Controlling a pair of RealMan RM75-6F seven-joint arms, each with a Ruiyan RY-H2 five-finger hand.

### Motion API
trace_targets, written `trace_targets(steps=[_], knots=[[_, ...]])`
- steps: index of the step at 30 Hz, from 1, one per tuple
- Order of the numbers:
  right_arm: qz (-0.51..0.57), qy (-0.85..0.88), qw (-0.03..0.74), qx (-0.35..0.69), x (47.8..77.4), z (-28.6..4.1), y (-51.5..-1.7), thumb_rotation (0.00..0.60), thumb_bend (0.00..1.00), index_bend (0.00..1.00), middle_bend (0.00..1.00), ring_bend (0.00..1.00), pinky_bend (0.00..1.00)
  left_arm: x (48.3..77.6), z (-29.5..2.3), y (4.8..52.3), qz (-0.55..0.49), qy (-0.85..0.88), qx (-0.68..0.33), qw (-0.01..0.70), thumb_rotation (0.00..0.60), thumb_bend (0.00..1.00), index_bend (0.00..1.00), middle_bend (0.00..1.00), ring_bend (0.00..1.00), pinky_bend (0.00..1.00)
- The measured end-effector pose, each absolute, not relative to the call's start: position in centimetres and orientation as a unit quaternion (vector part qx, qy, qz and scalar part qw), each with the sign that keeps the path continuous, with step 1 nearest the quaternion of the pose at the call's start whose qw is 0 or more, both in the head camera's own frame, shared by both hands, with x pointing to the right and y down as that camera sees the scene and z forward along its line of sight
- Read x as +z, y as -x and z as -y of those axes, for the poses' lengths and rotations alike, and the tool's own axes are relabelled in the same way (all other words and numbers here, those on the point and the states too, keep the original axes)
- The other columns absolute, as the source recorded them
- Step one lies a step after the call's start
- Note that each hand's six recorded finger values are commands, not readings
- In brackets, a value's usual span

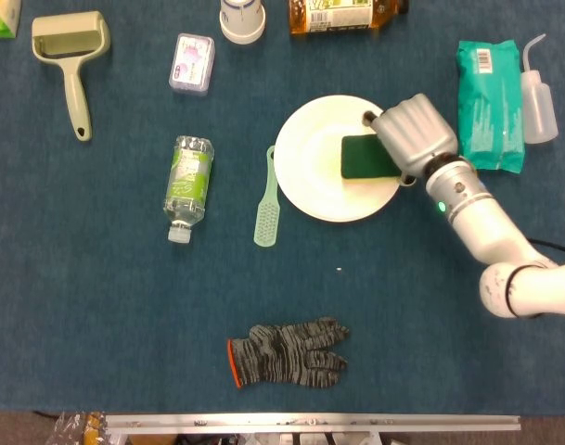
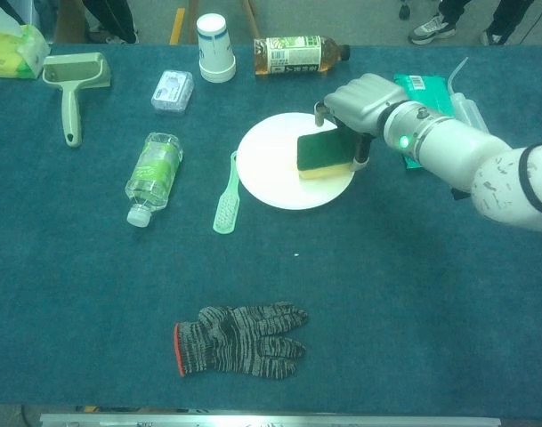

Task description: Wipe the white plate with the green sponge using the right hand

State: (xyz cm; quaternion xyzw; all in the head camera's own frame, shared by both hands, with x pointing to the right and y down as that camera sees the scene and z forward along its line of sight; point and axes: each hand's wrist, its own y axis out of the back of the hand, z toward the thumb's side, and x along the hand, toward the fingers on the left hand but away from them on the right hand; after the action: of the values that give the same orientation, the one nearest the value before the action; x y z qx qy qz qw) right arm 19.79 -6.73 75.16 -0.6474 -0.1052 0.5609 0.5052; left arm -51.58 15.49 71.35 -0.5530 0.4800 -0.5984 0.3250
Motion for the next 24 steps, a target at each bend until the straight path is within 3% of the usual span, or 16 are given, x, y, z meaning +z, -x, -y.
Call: trace_targets(steps=[8, 17, 24], knots=[[0.101, 0.636, 0.502, 0.578, 75.4, 6.6, -21.2, 0.600, 0.05, 0.28, 0.56, 0.48, 0.46, 71.4, -15.5, 51.8, -0.481, 0.554, -0.598, 0.323, 0.600, 0.20, 0.16, 0.04, 0.03, 0.27], [0.128, 0.638, 0.499, 0.572, 73.1, 5.9, -23.7, 0.600, 0.05, 0.28, 0.56, 0.48, 0.46, 71.5, -15.1, 50.9, -0.475, 0.559, -0.594, 0.331, 0.600, 0.20, 0.16, 0.04, 0.03, 0.27], [0.134, 0.643, 0.507, 0.558, 71.5, 3.6, -26.6, 0.600, 0.05, 0.28, 0.56, 0.48, 0.46, 71.7, -14.8, 50.4, -0.470, 0.562, -0.595, 0.332, 0.600, 0.20, 0.16, 0.04, 0.03, 0.27]])
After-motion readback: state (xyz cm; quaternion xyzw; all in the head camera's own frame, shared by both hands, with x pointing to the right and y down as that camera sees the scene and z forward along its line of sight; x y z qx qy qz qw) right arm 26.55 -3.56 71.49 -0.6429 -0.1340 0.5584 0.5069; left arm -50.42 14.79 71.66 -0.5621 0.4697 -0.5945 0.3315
